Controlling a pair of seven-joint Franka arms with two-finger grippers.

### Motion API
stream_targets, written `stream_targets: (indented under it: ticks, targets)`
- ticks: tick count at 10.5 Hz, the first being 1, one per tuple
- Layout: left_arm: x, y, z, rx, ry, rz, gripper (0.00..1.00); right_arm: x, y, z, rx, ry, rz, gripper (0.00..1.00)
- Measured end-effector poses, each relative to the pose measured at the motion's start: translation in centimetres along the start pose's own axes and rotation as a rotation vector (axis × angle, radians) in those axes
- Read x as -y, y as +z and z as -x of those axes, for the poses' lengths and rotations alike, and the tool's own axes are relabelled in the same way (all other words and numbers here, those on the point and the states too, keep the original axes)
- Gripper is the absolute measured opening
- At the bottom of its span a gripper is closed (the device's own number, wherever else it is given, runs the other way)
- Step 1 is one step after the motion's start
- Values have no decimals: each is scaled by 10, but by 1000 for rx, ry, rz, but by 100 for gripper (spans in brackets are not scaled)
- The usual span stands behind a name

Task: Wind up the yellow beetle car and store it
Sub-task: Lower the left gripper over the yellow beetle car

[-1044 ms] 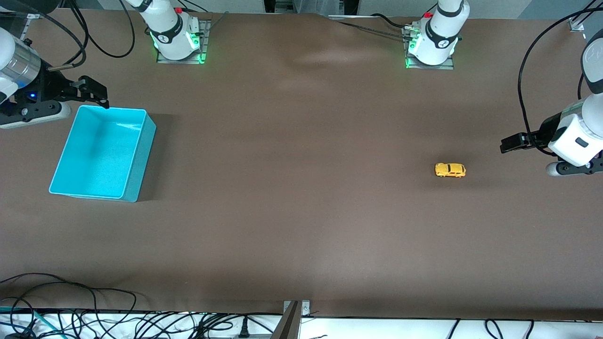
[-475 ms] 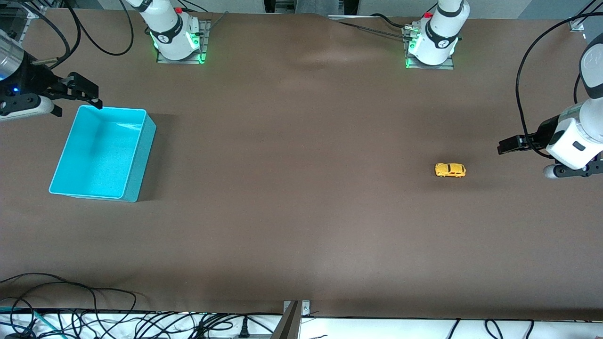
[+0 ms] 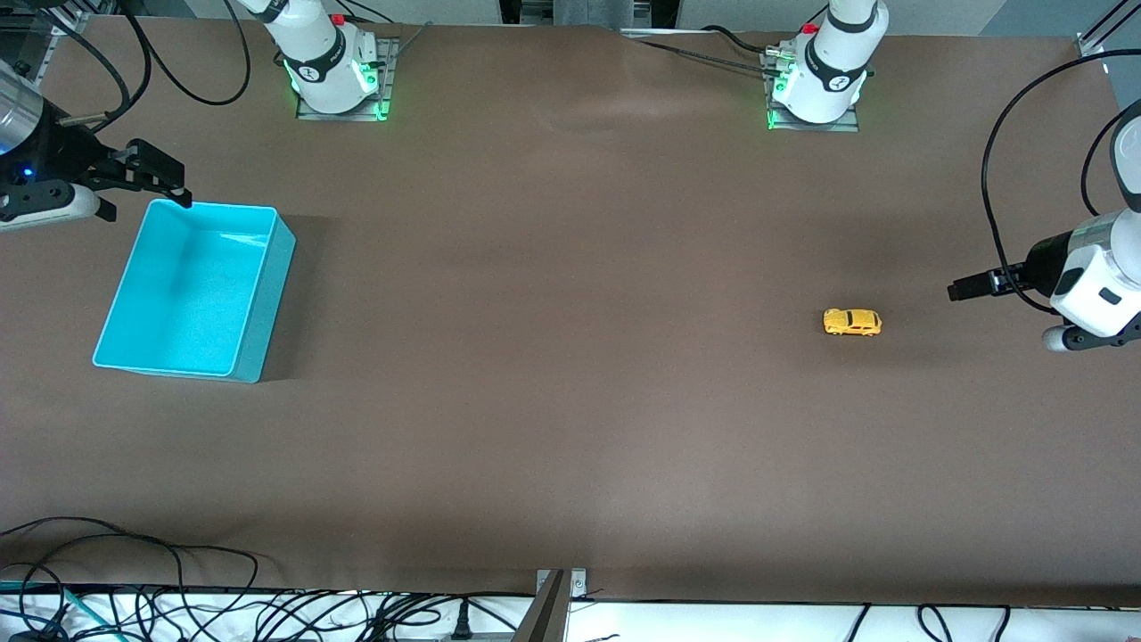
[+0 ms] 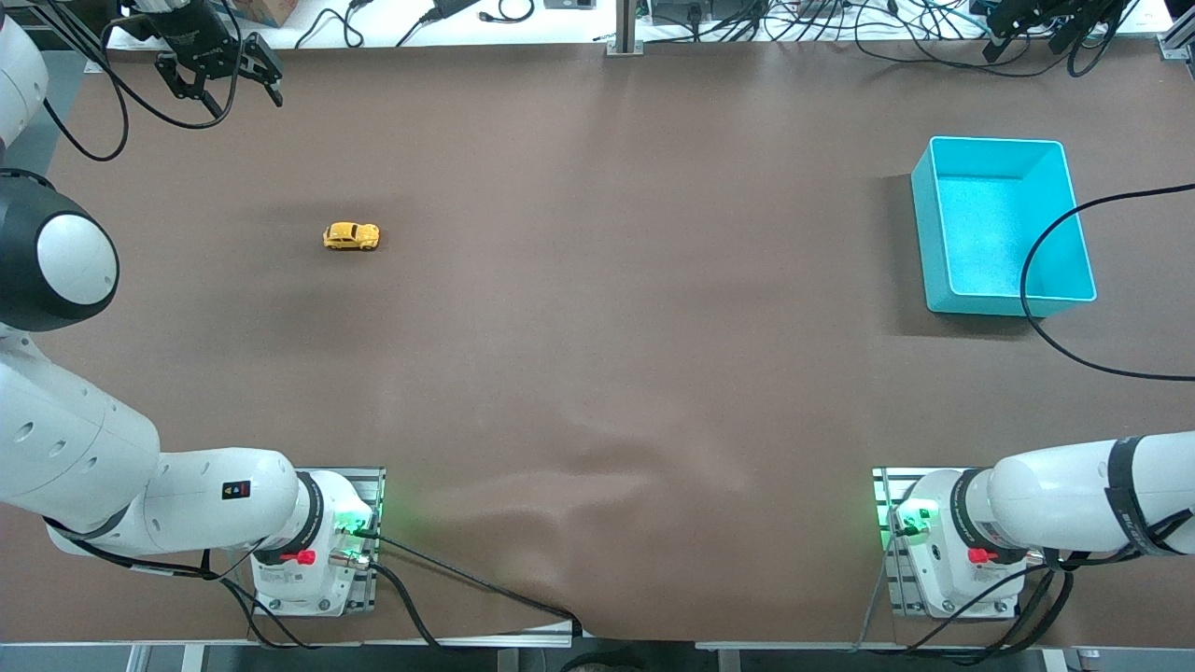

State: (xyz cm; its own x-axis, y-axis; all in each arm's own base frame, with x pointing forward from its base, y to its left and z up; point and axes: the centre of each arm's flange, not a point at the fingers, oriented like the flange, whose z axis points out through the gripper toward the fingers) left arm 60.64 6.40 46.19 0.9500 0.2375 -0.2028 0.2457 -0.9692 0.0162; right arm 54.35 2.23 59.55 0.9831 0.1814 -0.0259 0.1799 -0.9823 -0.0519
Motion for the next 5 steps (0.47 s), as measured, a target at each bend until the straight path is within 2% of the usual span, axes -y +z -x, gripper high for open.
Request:
stream_targets:
  ticks: [2,5]
  targets:
    - [-1,17,-4,-12,-108,2,100,-1,9,-3,-7,1,1,100]
    - [-9,47,-12,-18,-484,4,100,0,13,-4,-6,0,1,100]
